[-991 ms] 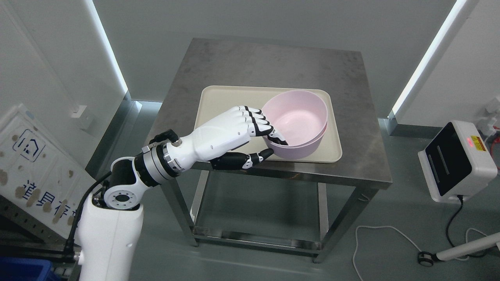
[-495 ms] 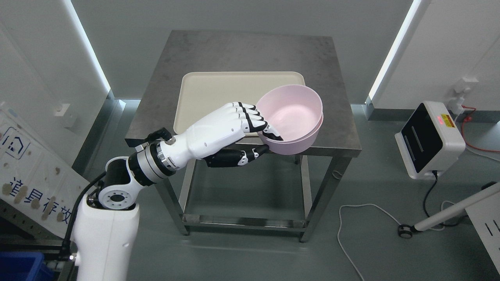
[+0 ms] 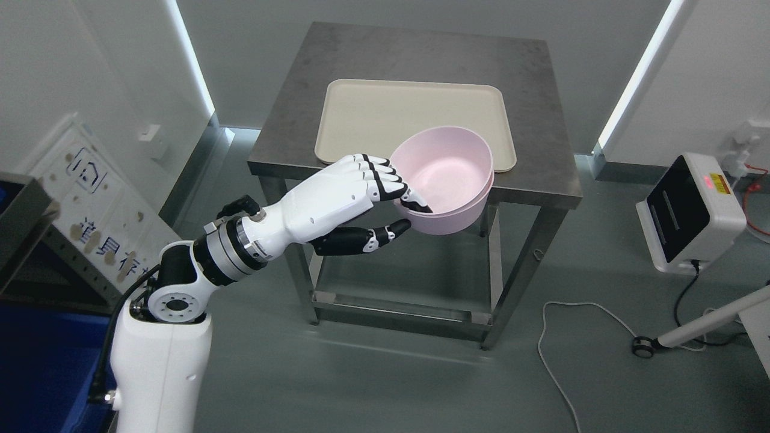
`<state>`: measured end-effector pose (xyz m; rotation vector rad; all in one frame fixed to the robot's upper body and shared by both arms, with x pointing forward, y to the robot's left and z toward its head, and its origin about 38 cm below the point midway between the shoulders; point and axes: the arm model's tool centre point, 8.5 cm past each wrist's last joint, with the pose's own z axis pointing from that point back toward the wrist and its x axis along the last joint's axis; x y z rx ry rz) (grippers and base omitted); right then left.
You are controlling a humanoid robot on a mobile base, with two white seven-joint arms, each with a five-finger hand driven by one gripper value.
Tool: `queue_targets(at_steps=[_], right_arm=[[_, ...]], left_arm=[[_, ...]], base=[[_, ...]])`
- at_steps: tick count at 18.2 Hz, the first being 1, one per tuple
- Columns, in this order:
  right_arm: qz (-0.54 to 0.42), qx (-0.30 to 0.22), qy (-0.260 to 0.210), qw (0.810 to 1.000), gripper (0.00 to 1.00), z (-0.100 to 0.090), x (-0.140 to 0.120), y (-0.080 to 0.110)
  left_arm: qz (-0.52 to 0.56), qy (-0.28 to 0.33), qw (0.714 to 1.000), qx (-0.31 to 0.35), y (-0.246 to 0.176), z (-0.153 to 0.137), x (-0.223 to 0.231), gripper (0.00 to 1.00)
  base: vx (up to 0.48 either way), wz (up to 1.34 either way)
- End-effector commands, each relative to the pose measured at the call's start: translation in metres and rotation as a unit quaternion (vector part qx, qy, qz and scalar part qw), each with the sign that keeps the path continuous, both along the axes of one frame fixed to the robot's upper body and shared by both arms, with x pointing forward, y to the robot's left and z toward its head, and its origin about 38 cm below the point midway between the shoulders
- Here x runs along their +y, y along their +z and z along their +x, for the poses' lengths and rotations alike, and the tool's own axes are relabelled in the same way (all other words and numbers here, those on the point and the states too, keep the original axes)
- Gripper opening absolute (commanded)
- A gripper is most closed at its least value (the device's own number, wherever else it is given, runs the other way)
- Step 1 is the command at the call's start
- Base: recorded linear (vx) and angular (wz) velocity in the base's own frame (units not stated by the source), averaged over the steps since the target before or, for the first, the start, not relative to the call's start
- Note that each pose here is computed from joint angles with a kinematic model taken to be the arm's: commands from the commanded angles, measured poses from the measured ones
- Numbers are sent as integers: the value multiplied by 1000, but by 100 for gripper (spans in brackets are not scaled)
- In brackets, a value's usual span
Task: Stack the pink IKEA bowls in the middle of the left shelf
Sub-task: 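Carry the stacked bowls in the left hand while turning to the blue bins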
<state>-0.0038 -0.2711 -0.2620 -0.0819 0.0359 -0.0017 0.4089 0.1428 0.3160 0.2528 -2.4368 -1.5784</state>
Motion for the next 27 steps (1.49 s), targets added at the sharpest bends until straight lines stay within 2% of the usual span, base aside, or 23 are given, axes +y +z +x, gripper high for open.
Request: queue_targets(at_steps=[1,8,14,18,24,27], right_arm=[[-8,-16,-4,1000,100,10,-11,0],[-8,-17,-4,1000,100,11,-11,1],[-8,-17,-4,1000,100,11,-11,1],[-8,-17,-4,1000,100,11,-11,1],[-8,-17,-4,1000,100,11,-11,1],[-8,-17,-4,1000,100,11,-11,1]], left_arm=[[-7,24,1000,-5,4,3,20,0],[-18,39,999,-8,7,4,30,0],[-2,20,1000,-16,15,4,13,0],[-7,28,999,-19,19,6,20,0],[-19,42,998,-43,68,15,19,0],[-18,51,998,-43,80,18,19,1]], base=[[-231,454],[-237,651],[-223,1079],[-169,1134],[-119,1157],[-55,1183]])
